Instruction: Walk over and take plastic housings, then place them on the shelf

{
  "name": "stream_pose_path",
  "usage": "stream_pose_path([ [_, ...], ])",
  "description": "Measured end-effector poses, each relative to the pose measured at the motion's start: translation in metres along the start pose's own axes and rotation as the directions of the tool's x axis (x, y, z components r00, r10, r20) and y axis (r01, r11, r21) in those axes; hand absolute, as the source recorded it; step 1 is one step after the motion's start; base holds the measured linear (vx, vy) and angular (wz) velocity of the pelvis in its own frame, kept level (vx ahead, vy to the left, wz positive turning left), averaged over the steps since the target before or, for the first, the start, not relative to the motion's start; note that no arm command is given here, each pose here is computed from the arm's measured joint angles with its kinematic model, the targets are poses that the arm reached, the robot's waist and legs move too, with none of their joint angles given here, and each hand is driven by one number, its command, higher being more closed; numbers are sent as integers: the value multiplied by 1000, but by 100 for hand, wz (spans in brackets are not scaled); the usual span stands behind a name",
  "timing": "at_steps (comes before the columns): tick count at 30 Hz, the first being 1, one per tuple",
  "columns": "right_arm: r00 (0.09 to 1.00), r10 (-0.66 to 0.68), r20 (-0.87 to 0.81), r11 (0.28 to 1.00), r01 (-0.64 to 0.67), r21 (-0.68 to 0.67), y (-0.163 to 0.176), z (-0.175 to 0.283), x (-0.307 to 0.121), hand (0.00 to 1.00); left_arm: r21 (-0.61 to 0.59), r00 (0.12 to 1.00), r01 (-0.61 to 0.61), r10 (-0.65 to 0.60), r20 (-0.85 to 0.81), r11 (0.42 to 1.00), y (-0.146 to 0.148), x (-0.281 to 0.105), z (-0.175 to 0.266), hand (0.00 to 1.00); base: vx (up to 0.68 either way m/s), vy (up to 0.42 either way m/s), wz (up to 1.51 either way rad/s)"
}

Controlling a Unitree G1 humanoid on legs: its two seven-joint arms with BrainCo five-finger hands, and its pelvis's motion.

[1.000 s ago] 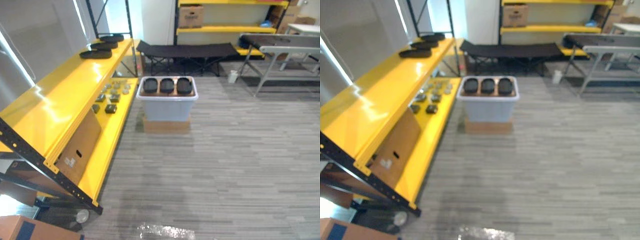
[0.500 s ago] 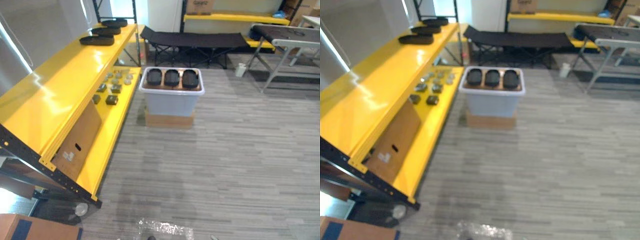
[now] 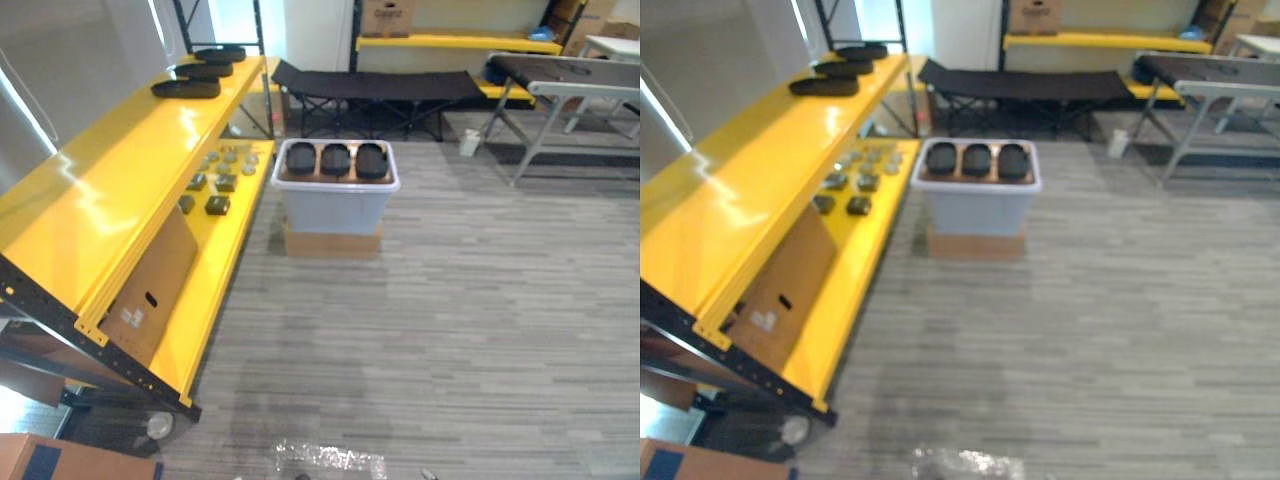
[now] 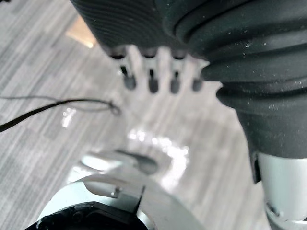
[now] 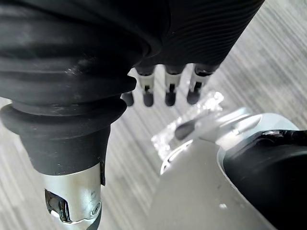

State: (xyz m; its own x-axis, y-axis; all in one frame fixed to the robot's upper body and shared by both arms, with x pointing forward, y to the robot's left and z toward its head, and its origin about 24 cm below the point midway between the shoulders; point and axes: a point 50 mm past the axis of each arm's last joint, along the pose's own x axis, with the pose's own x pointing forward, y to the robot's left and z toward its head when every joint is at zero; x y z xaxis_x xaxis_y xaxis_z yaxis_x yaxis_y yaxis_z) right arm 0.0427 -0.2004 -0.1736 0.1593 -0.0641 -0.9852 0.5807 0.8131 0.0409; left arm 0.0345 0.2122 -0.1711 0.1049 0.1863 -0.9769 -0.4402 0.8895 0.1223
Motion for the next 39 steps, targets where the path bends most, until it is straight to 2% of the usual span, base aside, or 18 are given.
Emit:
stream_pose_path([
  [9,999,-6,33,997,3,78,3,-1,0,0,-17,1000,-3,4,11,1000,2,0,2,0,49,-5,-22],
  [12,998,22,66,994,-30,110,3,2,0,0,16,999,3,-4,46,1000,-2,0,13,0,34,28,-11],
  [17,997,74,19,990,-76,120,-3,-23,-2,0,45,997,-7,4,72,999,1,0,27,0,95,-9,15],
  [24,993,98,-59,989,-90,119,-5,-50,-6,0,-112,993,29,-15,118,993,-5,-3,37,0,267,-133,10],
  [25,995,79,-63,991,-71,115,-17,-47,-7,0,-196,994,52,-32,103,979,-14,-3,30,0,393,-240,13],
  [28,999,31,16,996,-33,81,-24,-19,-7,0,-323,986,130,-89,140,937,-36,-7,37,0,412,-272,21],
  [31,998,7,62,998,-10,62,-27,-3,-6,0,-304,983,146,-103,152,941,-41,-8,41,0,390,-160,14],
  [34,983,67,171,997,-74,37,-1,34,-3,0,-295,977,166,-117,178,941,-42,-9,45,0,415,-19,-21],
  [36,972,84,220,995,-95,40,12,50,-4,0,-279,981,142,-97,171,950,-37,-7,40,0,331,106,-42],
  [39,969,118,219,991,-128,29,24,49,-4,0,-232,992,75,-49,116,970,-21,-5,19,0,385,208,-42],
])
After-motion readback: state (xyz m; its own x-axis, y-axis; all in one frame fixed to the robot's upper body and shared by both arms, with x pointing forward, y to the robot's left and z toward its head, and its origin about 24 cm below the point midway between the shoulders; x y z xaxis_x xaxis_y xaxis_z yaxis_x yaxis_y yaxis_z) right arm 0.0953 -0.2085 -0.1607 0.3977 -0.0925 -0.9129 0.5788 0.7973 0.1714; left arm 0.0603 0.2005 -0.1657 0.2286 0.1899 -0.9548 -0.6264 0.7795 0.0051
